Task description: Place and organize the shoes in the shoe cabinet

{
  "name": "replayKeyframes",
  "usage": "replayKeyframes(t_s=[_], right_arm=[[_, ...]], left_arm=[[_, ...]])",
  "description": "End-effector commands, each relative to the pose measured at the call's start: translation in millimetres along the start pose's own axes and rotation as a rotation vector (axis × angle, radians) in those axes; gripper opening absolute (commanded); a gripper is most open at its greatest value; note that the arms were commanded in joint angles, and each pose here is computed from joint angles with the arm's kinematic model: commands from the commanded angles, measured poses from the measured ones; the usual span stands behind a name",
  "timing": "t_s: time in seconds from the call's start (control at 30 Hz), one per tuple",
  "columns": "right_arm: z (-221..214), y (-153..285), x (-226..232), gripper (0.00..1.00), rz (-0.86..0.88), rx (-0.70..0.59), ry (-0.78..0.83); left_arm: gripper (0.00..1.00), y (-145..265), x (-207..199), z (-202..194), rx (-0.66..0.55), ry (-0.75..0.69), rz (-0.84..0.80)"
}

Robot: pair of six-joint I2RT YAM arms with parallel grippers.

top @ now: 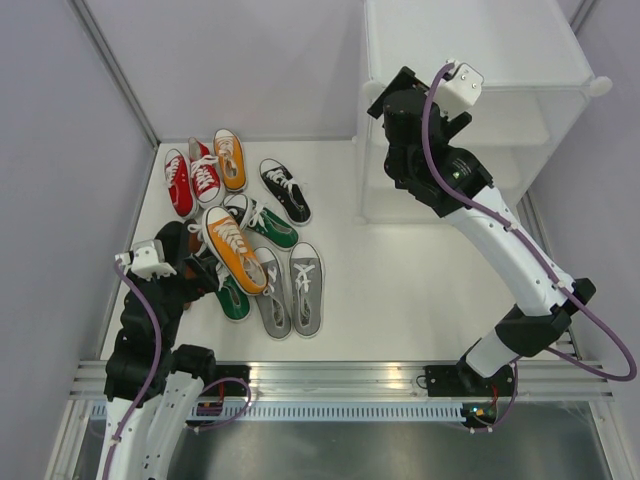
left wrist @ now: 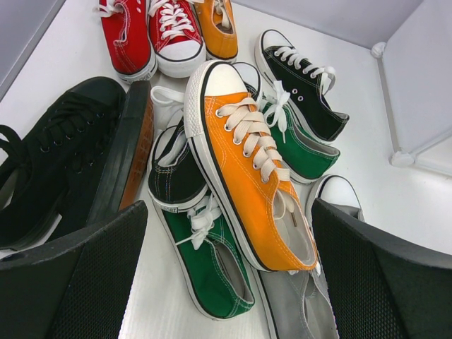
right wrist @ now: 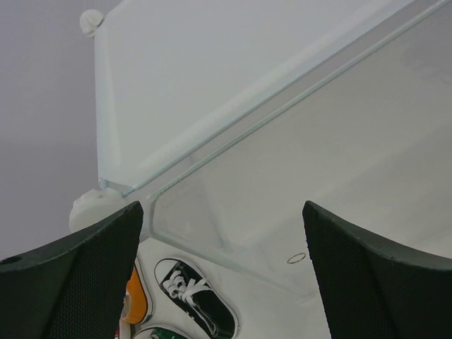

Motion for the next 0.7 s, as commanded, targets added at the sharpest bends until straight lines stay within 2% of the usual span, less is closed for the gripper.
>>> replayKeyframes(t_s=[0.0, 0.67], right_arm=[[3.1, -5.4, -2.5, 0.98, -0.050, -0.053, -0.034], [-1.8, -4.8, 5.3, 0.98, -0.049, -0.051, -0.110]], left_arm=[[1.00, -0.5, -2.3, 6.3, -0.039, 0.042, -0.005], [1.00, 1.1, -1.8, 6.7, -0.045, 0.044, -0.005]])
Point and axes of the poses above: each gripper's point midway between its finger pads, its own y axis back along the fingers, its own x axis along the line the jaws close on, z = x × y, the point moved 4 cm from there along y, back along the fingers, and after that the axes turned 7 degrees about -y, right-handed, at the moved point
